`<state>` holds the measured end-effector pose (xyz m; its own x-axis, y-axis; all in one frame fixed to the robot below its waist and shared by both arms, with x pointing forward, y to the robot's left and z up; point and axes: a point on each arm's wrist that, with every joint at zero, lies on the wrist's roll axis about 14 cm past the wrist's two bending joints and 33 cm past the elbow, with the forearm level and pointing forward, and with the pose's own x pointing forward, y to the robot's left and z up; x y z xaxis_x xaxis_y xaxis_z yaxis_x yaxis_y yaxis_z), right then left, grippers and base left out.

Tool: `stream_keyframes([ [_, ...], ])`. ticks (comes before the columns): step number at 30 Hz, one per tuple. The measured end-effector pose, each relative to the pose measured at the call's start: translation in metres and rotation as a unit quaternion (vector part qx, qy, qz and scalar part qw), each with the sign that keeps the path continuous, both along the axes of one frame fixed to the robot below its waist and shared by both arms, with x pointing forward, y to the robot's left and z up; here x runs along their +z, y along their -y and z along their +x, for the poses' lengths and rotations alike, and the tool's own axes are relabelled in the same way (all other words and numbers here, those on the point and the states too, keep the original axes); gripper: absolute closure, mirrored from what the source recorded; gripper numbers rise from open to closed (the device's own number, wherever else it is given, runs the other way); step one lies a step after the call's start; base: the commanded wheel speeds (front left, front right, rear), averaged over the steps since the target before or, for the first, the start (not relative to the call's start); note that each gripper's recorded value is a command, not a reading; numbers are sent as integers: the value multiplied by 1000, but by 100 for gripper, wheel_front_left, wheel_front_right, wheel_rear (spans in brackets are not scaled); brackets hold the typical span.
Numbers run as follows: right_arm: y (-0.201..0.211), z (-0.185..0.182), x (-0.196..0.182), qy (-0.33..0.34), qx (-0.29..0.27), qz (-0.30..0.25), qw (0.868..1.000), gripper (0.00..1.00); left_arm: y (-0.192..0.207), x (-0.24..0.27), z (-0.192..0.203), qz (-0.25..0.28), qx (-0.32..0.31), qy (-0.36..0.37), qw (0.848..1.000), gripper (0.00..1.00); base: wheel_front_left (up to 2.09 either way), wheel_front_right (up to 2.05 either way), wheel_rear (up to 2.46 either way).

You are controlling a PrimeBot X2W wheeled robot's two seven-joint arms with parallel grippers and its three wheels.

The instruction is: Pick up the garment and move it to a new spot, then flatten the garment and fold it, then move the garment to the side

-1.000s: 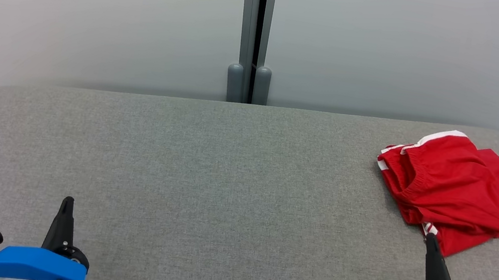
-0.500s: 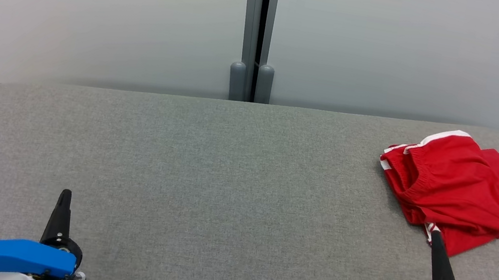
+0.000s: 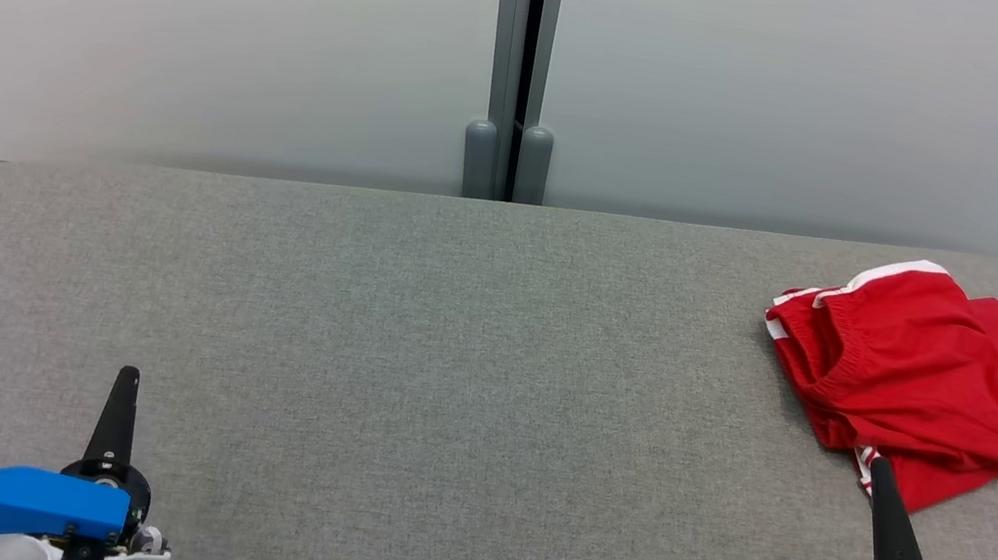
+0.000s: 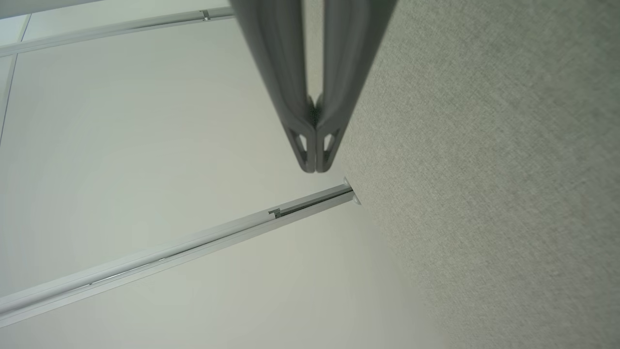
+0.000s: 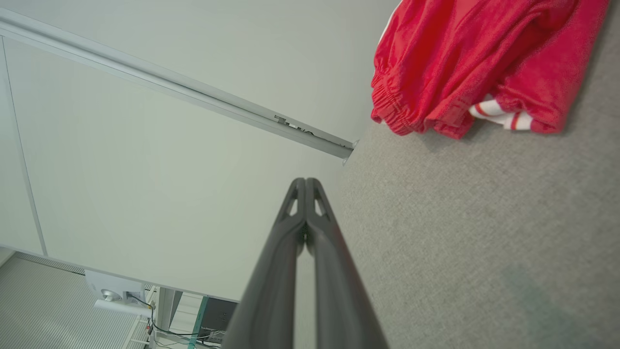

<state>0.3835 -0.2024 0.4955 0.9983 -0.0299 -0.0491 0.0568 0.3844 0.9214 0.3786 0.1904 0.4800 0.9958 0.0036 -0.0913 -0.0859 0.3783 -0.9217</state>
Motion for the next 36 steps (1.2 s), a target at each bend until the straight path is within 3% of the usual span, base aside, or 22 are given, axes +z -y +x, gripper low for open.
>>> stream_keyframes([
  [36,-2,5,9,19,7,145,989,100,-7,17,7,-143,7,27,989,100,0,0,0],
])
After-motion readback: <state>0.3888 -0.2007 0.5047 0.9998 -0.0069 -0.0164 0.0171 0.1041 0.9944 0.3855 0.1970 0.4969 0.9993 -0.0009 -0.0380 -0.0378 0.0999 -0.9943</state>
